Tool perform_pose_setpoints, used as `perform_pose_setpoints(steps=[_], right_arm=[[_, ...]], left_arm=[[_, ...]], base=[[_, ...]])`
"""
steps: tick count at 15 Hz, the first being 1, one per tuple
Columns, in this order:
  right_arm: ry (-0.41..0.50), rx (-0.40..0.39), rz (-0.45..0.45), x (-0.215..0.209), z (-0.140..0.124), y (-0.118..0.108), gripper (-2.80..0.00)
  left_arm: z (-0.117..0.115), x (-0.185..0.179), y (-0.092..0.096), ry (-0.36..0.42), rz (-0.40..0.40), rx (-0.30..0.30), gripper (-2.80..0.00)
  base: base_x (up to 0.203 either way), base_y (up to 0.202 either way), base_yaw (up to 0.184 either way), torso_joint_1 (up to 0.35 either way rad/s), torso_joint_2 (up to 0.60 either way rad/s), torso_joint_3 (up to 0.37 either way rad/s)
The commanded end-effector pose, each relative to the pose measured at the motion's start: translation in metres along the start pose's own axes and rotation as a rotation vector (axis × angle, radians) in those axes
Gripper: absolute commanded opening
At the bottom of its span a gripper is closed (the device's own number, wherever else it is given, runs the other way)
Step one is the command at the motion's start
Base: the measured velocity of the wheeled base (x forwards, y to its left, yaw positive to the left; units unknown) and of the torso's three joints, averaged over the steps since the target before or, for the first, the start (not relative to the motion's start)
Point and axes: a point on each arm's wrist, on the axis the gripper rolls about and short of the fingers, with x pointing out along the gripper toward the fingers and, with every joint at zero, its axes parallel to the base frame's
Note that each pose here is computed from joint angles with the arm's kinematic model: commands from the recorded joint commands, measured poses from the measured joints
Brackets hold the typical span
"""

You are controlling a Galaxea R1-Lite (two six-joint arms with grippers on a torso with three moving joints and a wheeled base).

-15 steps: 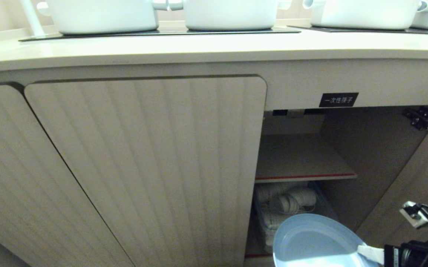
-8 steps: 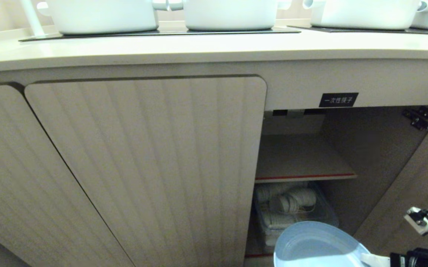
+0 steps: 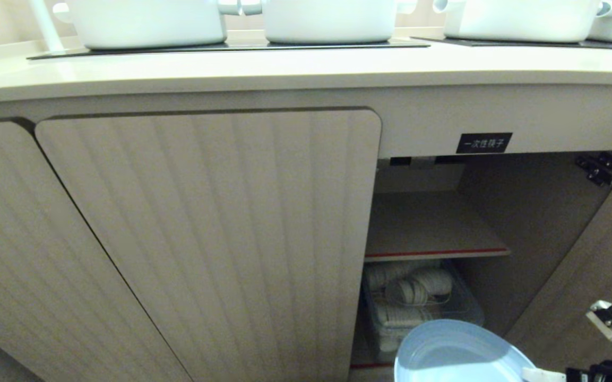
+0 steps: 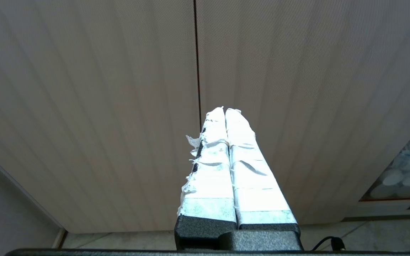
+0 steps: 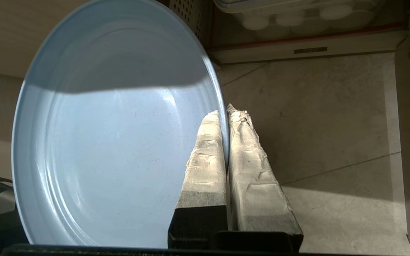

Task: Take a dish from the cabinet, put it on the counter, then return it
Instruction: Place it on the table

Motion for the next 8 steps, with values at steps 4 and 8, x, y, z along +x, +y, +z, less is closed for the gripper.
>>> perform_pose_setpoints(steps=[4,8], right_arm=[[-0.002,0.001,0.003,-0.016,-0.010,0.003,-2.80],[0.006,0.002,0.014,-0.024,-0.018,0.003,-2.80]], left_arm=[[0.000,0.000,0.000,0.000,0.001,0.000,-2.80],[0.000,0.000,0.000,0.000,0.001,0.000,-2.80]], base=[[0.000,0.000,0.000,0.000,0.00,0.000],[0.000,0.000,0.000,0.000,0.00,0.000]])
